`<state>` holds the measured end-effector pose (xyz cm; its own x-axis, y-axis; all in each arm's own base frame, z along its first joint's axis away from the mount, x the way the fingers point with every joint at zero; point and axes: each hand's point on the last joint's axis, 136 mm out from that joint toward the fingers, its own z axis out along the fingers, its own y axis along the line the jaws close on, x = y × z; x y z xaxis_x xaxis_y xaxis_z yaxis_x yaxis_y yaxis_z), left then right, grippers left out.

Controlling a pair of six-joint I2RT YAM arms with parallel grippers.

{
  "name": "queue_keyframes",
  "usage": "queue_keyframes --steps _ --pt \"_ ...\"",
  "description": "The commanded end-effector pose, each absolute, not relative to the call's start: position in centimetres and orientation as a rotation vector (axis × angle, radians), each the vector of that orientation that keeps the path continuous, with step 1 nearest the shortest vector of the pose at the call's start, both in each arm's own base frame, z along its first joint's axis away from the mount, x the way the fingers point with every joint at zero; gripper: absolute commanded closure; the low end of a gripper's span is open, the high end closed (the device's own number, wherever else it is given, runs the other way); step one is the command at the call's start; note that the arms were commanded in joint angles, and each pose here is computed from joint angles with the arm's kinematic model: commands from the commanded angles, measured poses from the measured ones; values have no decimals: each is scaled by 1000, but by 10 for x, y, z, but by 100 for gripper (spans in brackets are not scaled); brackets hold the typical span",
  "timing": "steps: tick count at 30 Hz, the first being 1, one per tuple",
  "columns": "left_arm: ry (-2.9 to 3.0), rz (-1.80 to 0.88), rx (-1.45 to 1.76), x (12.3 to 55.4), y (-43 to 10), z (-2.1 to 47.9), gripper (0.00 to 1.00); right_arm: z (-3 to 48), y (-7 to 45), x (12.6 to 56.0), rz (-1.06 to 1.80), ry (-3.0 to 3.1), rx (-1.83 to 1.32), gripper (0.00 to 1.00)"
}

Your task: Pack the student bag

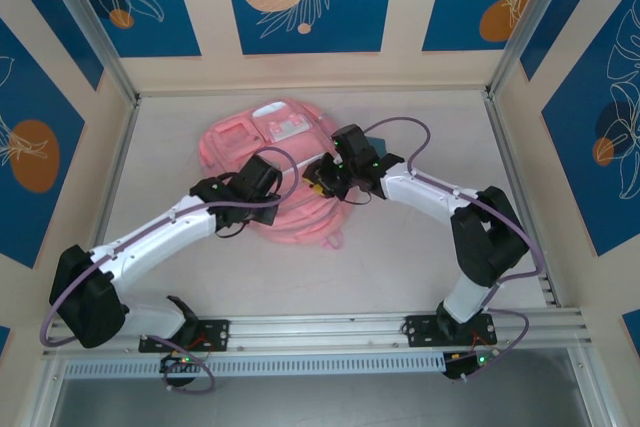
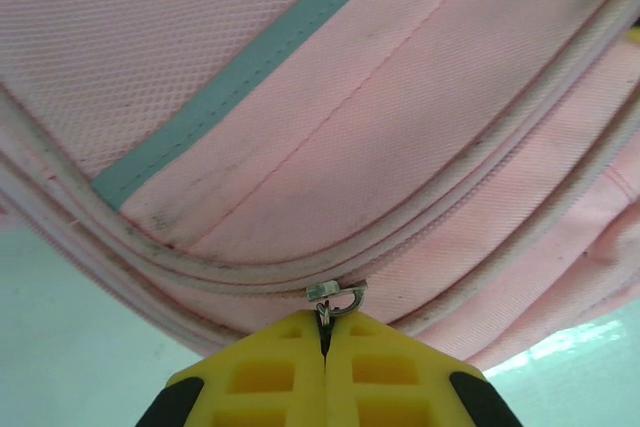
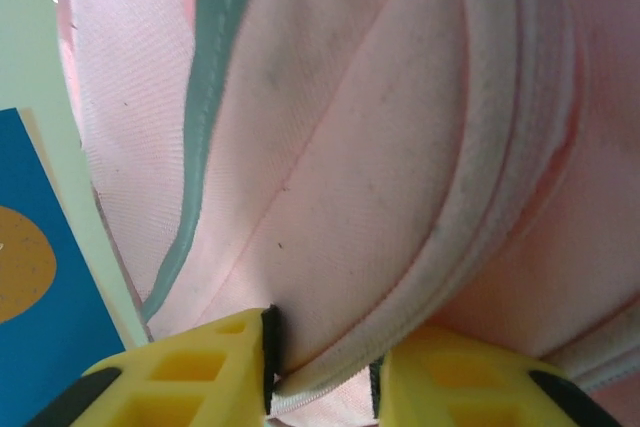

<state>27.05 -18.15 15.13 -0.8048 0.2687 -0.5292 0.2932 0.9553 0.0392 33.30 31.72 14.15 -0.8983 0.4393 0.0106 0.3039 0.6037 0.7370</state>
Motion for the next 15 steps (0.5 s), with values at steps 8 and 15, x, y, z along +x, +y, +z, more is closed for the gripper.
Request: queue_keyframes --steps 8,15 --pt "2603 161 271 287 -122 146 100 121 295 341 909 2689 644 73" --pt "2581 92 210 308 -120 167 60 150 300 338 956 2663 408 64"
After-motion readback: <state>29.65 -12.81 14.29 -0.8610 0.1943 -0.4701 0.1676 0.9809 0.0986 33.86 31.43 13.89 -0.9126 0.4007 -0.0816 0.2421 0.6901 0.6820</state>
